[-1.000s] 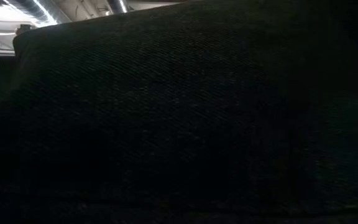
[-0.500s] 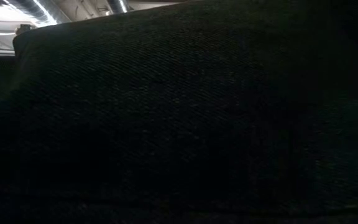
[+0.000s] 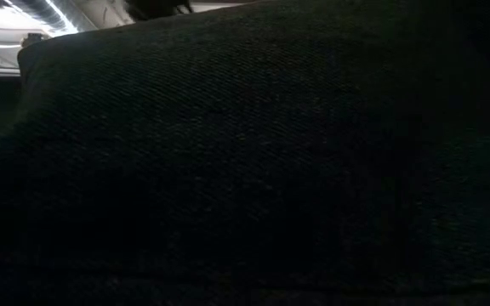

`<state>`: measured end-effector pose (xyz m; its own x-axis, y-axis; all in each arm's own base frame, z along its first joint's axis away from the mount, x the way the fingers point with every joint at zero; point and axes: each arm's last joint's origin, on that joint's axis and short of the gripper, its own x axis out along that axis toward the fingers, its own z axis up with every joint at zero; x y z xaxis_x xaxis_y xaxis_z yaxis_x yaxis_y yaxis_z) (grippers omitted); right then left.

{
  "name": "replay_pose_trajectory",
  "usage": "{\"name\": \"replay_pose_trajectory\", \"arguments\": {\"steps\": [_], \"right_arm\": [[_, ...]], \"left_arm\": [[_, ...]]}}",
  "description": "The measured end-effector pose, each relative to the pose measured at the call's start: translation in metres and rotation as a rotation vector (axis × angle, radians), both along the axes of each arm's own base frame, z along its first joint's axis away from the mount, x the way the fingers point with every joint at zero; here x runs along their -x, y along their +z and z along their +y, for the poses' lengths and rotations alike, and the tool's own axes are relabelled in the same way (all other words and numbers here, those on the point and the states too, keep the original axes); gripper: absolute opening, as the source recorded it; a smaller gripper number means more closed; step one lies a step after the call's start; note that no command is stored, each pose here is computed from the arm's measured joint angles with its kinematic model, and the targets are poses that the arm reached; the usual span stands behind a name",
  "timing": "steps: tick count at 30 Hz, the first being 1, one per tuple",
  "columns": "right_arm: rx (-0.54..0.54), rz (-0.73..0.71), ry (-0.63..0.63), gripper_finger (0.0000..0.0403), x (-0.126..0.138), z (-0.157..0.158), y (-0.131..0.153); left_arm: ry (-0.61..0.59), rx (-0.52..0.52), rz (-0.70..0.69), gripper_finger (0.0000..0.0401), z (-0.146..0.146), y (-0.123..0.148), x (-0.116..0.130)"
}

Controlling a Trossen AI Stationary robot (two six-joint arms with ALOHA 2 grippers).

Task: Fold laundry
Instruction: Fold the dark blue pants

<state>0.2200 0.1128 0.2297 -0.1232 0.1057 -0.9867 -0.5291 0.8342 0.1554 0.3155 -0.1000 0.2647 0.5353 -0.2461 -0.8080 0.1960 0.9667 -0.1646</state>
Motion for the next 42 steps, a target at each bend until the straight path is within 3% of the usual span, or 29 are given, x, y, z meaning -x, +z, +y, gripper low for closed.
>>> {"name": "replay_pose_trajectory", "arguments": {"steps": [7,14,24,34,42], "right_arm": [[0.038,0.074,-0.067,0.0163,0.005,-0.016,-0.019],[0.15,0.229,-0.262,0.0163,0.024,-0.03,-0.04],[0.25,0.28,-0.303,0.0163,0.033,-0.036,-0.045],[0.203,0.207,-0.274,0.0163,0.026,-0.033,-0.048],[0.254,0.247,-0.339,0.0163,0.03,-0.039,-0.048]], "left_arm": [[-0.003,-0.004,-0.062,0.0081,0.048,-0.016,-0.012],[0.035,-0.029,-0.014,0.0081,0.07,-0.033,-0.008],[0.01,-0.051,-0.033,0.0081,0.073,-0.034,-0.008],[0.01,-0.051,-0.032,0.0081,0.073,-0.034,-0.008],[0.006,-0.046,-0.03,0.0081,0.071,-0.034,-0.008]]}}
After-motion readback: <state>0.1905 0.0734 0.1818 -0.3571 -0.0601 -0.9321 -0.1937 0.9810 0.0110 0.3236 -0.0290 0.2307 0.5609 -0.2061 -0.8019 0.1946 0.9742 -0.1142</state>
